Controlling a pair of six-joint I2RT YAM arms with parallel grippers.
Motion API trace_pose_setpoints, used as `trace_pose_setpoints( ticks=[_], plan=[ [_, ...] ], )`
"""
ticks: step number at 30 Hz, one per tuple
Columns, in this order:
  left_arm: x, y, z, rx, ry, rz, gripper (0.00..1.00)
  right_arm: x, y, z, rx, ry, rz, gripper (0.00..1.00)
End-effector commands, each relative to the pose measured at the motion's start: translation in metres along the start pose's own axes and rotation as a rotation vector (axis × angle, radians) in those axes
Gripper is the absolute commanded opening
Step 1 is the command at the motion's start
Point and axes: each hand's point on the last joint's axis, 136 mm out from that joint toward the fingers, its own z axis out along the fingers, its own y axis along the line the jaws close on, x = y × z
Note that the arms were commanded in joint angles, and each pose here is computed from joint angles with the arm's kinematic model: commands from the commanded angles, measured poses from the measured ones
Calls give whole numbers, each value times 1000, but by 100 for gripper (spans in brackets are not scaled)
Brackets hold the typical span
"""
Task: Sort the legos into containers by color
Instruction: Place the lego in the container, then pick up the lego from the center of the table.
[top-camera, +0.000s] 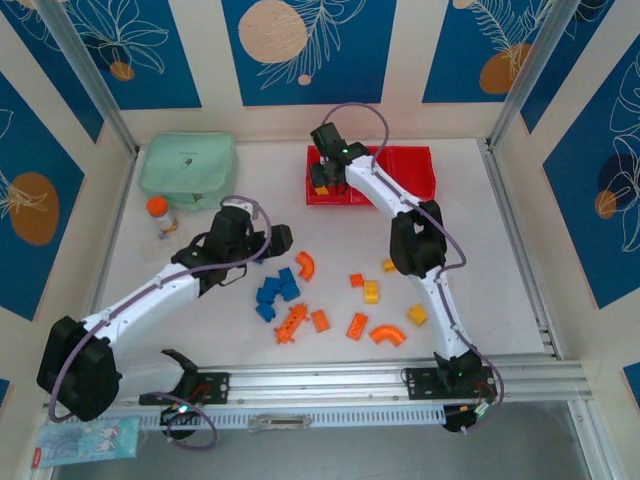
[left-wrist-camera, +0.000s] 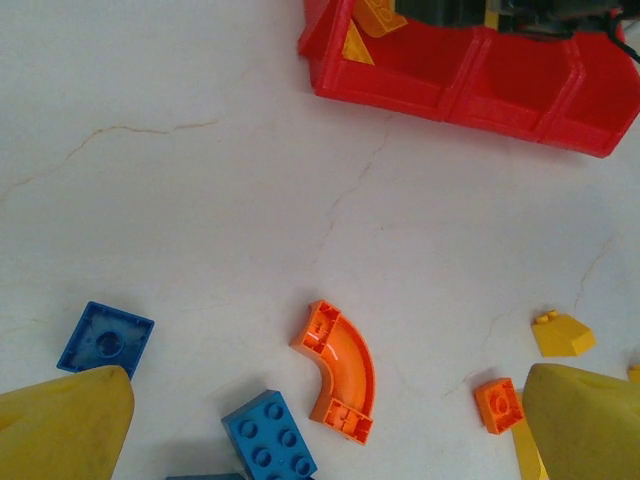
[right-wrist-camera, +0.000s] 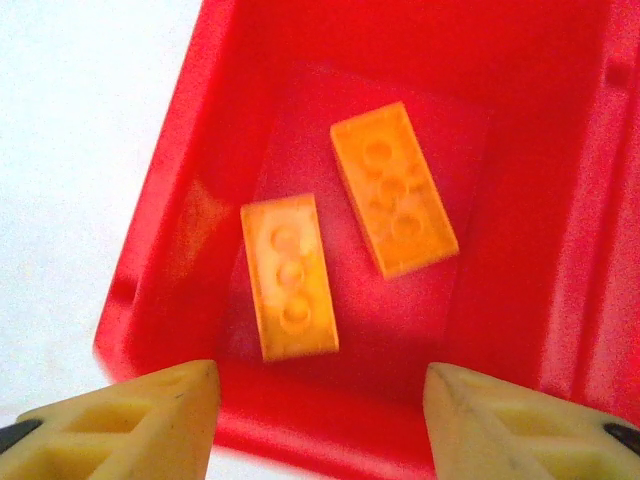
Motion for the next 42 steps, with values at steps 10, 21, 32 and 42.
trace_pose_setpoints(
  ticks=[10,21,32,42],
  plan=[
    [25,-21,-16,99,86,29,99,54,-15,-99,-80,16,106,64],
    [64,-40,-11,157,105,13,99,164,-71,-113,2,157,239,71],
    [79,-54,0,172,110,10,99,232,-98,-96,20,301,344,75],
    [87,-56,10,164,133,-1,99,254,-90,-82,29,377,301,72]
  ],
)
